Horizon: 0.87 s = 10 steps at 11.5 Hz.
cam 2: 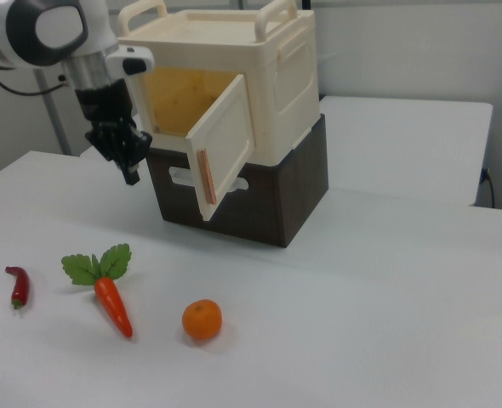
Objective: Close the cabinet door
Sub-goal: 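Push the cream door with the gripper, swinging it toward the cabinet front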
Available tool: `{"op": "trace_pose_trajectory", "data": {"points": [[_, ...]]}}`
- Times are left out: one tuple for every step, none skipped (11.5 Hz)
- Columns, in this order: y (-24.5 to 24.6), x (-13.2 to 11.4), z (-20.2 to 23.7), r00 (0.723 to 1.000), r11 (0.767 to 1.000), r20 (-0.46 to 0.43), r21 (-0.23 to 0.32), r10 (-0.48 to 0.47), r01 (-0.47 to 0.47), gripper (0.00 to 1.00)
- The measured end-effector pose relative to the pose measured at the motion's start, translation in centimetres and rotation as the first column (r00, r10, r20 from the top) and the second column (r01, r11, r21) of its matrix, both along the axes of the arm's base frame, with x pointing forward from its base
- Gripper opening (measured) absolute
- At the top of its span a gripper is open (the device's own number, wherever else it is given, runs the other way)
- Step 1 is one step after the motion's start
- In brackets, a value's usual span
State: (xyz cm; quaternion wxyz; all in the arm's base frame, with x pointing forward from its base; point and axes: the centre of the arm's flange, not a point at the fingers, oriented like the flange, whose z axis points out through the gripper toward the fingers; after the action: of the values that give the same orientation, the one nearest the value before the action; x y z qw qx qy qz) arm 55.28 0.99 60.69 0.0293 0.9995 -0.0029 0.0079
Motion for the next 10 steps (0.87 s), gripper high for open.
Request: {"op": "trace_pose_trajectory", "data": {"points": [[-0.5,0.1,1.0,1.0,1.0,0.022,0.001,-0.01,0.01,0.01],[-1.0,0.2,2.3,0.999,1.0,0.048,0.001,-0.018,0.018,0.01],[-1.3,0.2,3.8,0.997,1.0,0.079,0.002,-0.024,0.024,0.01],[-1.8,0.2,5.6,0.993,0.999,0.116,0.004,-0.032,0.032,0.01],[-2.3,0.1,7.1,0.988,0.999,0.147,0.005,-0.042,0.042,0.01],[-3.1,-0.1,8.7,0.982,0.998,0.18,0.006,-0.056,0.056,0.01],[-3.9,-0.3,9.9,0.976,0.998,0.206,0.007,-0.069,0.069,0.01],[-4.6,-0.4,11.1,0.967,0.997,0.24,0.008,-0.081,0.082,0.01],[-5.4,-0.4,12.2,0.956,0.995,0.278,0.009,-0.093,0.094,0.01],[-6.4,-0.3,13.1,0.942,0.994,0.317,0.013,-0.109,0.111,0.01]]}}
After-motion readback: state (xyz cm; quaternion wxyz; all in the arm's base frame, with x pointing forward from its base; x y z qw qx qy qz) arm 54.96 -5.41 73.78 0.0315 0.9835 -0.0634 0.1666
